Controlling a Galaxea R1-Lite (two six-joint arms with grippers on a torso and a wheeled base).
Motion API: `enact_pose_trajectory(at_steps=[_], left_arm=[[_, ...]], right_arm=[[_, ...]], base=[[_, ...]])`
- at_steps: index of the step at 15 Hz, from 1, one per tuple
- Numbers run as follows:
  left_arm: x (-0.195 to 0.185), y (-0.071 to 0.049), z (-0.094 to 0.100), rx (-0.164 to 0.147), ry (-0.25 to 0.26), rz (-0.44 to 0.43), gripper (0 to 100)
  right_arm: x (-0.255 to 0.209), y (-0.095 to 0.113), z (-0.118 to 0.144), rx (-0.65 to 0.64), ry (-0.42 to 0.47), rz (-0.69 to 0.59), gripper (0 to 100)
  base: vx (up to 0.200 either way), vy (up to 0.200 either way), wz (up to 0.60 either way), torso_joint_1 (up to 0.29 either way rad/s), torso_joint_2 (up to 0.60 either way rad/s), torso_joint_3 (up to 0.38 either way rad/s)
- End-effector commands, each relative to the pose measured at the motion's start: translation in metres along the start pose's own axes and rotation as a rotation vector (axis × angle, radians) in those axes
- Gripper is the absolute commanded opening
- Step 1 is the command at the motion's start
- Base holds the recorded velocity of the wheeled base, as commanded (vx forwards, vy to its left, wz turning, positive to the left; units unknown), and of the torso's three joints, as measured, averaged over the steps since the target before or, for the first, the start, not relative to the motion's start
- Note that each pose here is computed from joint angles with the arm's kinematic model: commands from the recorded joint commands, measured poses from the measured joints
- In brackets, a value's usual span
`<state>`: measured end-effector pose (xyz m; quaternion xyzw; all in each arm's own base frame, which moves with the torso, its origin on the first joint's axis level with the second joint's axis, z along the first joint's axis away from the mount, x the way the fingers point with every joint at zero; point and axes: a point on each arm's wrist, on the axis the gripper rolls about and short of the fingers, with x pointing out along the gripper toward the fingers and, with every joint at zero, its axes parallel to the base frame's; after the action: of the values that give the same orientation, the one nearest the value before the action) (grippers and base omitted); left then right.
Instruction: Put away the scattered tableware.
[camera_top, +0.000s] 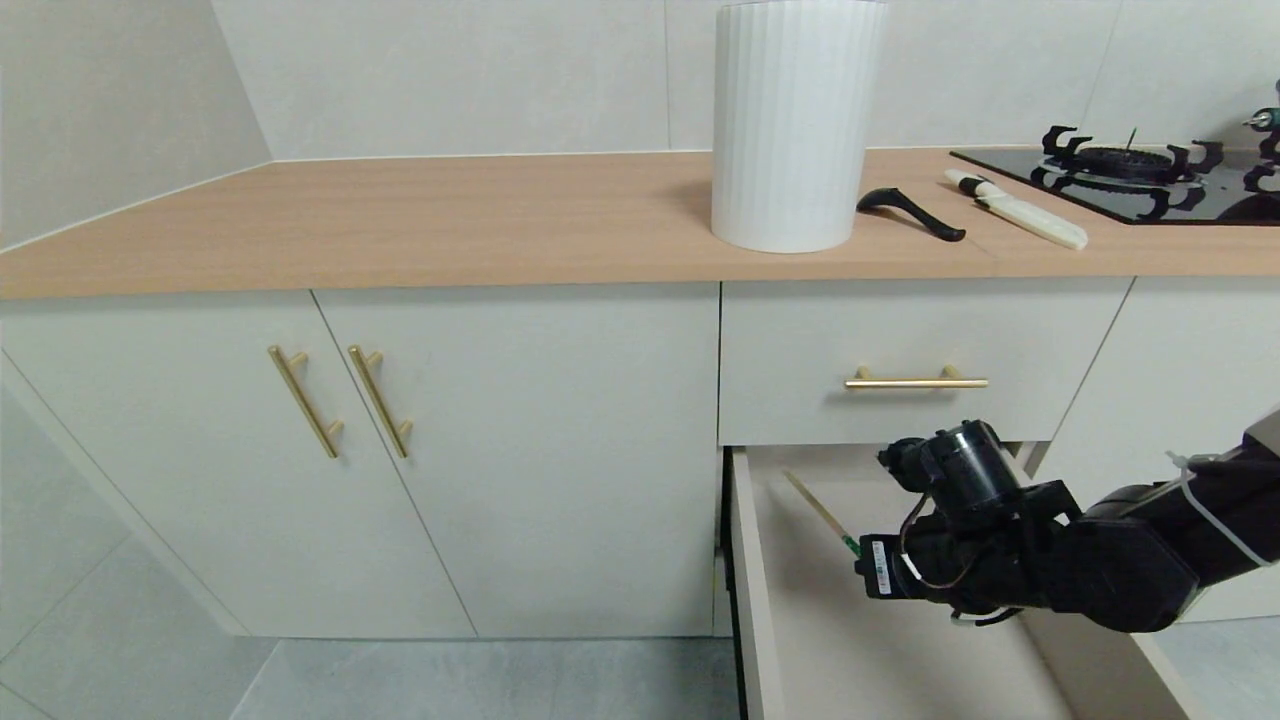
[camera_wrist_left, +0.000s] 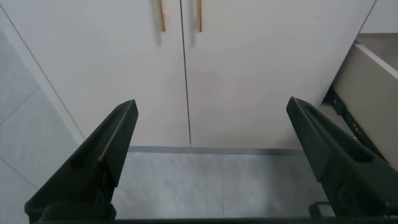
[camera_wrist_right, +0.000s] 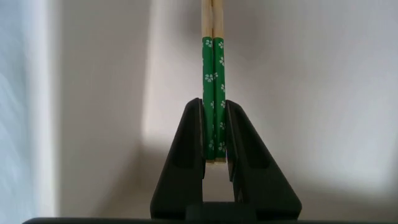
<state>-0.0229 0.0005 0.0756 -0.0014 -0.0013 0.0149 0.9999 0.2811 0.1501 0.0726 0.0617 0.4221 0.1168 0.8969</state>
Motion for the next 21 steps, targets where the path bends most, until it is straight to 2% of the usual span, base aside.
enact_pose_trajectory(at_steps=[1,7,15,16,21], left_arm=[[0.000,0.000,0.000,0.000,0.001,0.001,100],[0.000,0.000,0.000,0.000,0.001,0.001,100],[0.000,0.000,0.000,0.000,0.001,0.001,100],[0.000,0.000,0.000,0.000,0.001,0.001,100],[0.000,0.000,0.000,0.000,0.001,0.001,100]], right_arm=[[0.010,-0.003,-0.013,-0.008,0.029,-0.021,0],[0.064,-0.003,-0.050,-0.058,0.178,-0.135,0],[0.065,0.002,-0.053,-0.061,0.181,-0.127,0],[0.065,0.001,-0.053,-0.061,0.181,-0.127,100],[0.054,0.004,-0.046,-0.054,0.152,-0.113,100]], base=[[0.000,0.000,0.00,0.000,0.00,0.000],[0.000,0.000,0.00,0.000,0.00,0.000],[0.000,0.000,0.00,0.000,0.00,0.000],[0.000,0.000,0.00,0.000,0.00,0.000],[0.000,0.000,0.00,0.000,0.00,0.000]])
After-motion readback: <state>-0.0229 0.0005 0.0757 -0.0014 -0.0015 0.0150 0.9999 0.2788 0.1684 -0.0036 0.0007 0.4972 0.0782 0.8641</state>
